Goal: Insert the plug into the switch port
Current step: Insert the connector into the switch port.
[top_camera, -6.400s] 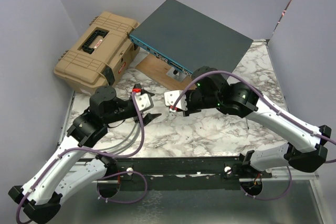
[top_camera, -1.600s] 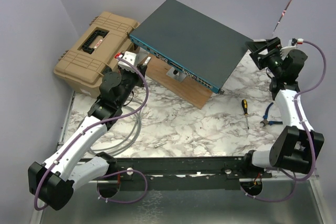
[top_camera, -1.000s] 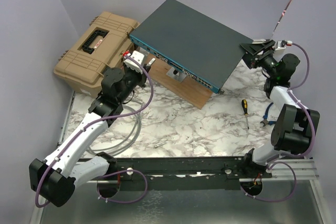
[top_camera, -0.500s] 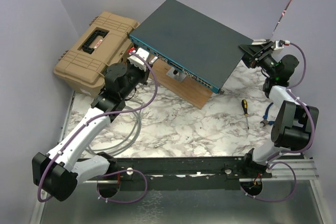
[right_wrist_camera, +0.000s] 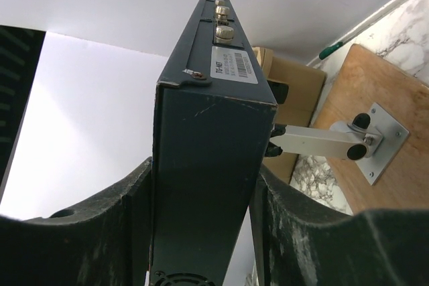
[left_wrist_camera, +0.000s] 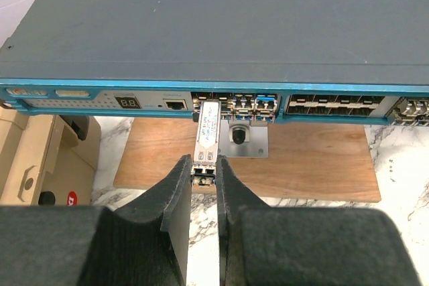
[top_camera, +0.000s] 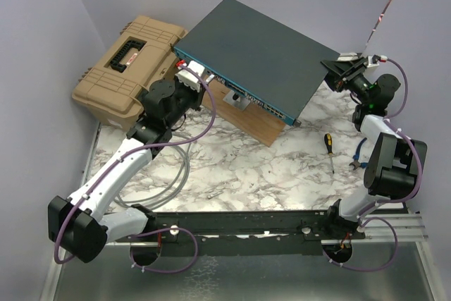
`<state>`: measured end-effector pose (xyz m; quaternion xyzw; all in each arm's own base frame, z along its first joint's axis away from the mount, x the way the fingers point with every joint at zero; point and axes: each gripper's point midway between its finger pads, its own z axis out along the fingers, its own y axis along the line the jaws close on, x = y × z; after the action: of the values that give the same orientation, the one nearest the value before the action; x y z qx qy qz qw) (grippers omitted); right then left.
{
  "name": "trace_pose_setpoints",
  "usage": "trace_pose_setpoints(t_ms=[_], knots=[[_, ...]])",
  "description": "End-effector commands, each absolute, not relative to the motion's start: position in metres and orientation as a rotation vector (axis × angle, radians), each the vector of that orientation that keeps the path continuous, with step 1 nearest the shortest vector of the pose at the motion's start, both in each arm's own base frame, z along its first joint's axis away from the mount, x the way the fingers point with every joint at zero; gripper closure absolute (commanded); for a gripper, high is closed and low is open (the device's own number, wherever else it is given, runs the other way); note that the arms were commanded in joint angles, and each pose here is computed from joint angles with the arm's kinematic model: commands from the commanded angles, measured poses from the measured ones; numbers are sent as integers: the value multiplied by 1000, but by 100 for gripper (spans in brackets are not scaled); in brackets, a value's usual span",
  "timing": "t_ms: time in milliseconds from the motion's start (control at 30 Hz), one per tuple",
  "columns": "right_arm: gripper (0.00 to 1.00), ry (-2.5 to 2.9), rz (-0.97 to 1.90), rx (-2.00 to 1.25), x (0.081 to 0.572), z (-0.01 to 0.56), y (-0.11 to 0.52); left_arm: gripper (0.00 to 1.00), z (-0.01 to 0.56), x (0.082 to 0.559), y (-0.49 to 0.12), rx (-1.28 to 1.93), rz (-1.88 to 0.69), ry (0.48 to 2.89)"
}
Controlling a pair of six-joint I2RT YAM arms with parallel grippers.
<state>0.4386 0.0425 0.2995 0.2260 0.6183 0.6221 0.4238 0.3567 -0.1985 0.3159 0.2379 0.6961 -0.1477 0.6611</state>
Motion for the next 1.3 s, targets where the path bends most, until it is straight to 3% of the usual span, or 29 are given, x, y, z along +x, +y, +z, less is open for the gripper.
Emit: trace_pose_setpoints(t_ms=[0,1267], knots=[[61,1531,1551,464,437,312,44,100,331,360,-201,527,-347,1547],[62,1538,1554,460,436,315,45,100,331,371,-196,441,-334,1563]])
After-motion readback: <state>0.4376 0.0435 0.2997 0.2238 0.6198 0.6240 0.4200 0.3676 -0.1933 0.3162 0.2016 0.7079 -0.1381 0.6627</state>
